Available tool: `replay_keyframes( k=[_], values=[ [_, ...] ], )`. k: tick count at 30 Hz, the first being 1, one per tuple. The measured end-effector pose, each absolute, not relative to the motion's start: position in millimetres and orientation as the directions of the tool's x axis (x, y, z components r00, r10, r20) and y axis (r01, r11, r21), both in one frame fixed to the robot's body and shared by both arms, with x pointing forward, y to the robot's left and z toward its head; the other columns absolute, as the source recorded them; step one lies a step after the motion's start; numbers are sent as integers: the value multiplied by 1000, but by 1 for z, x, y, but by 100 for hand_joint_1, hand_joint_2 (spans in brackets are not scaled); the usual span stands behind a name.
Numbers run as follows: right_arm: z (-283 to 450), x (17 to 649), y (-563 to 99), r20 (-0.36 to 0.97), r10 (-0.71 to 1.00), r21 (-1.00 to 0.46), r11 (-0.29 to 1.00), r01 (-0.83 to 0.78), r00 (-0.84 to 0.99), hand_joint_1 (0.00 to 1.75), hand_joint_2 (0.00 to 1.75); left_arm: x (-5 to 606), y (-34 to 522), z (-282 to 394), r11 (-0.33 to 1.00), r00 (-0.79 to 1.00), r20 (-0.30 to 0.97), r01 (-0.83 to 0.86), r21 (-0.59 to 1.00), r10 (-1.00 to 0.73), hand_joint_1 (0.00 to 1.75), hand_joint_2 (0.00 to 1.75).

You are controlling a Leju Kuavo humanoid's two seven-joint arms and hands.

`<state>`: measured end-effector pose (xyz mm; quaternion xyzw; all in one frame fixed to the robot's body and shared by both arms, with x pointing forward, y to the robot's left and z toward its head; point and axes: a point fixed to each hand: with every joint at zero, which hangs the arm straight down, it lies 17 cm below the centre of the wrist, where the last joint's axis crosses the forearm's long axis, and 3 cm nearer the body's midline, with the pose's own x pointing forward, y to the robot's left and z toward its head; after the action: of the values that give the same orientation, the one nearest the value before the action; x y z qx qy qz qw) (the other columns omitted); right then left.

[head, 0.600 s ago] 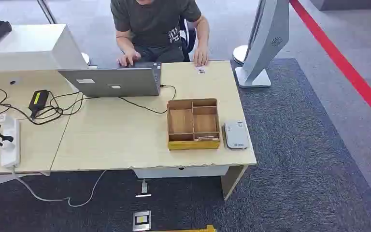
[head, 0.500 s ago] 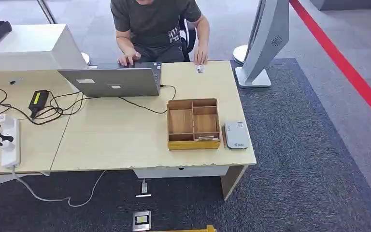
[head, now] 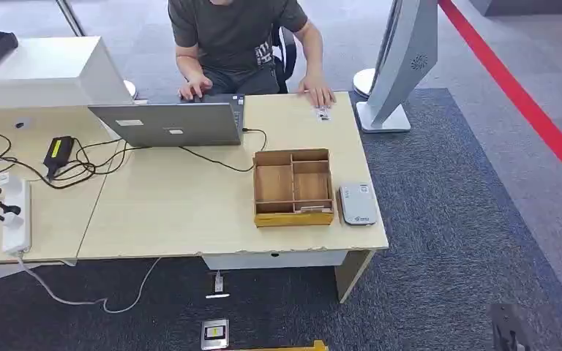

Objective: Pass the card to the sensor for recognition and then transmit it.

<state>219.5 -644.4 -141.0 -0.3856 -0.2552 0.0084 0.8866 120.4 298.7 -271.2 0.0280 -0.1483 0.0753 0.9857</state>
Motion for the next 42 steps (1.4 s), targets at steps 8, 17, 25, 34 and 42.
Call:
replay_keyframes(
  k=[8, 17, 25, 34, 42],
  values=[
    [-59, 297, -696, 513, 352, -758, 614, 221, 783, 0, 175, 121, 301, -271, 982, 939, 301, -185, 43, 164, 0, 0],
    [17, 398, -661, 373, 694, -895, 445, 40, 616, 0, 175, 122, 299, -271, 985, 942, 300, -169, 35, 150, 0, 0],
    [103, 462, -619, 504, 742, -859, 483, 169, 441, 0, 175, 121, 297, -271, 986, 943, 298, -163, 28, 147, 0, 0],
    [221, 529, -512, 405, 897, -907, 371, 198, 177, 0, 175, 125, 294, -269, 991, 941, 317, -131, 8, 121, 0, 0],
    [283, 543, -433, 247, 969, -921, 231, 313, 14, 0, 175, 126, 295, -269, 995, 941, 324, -101, 10, 93, 0, 0]
  ],
)
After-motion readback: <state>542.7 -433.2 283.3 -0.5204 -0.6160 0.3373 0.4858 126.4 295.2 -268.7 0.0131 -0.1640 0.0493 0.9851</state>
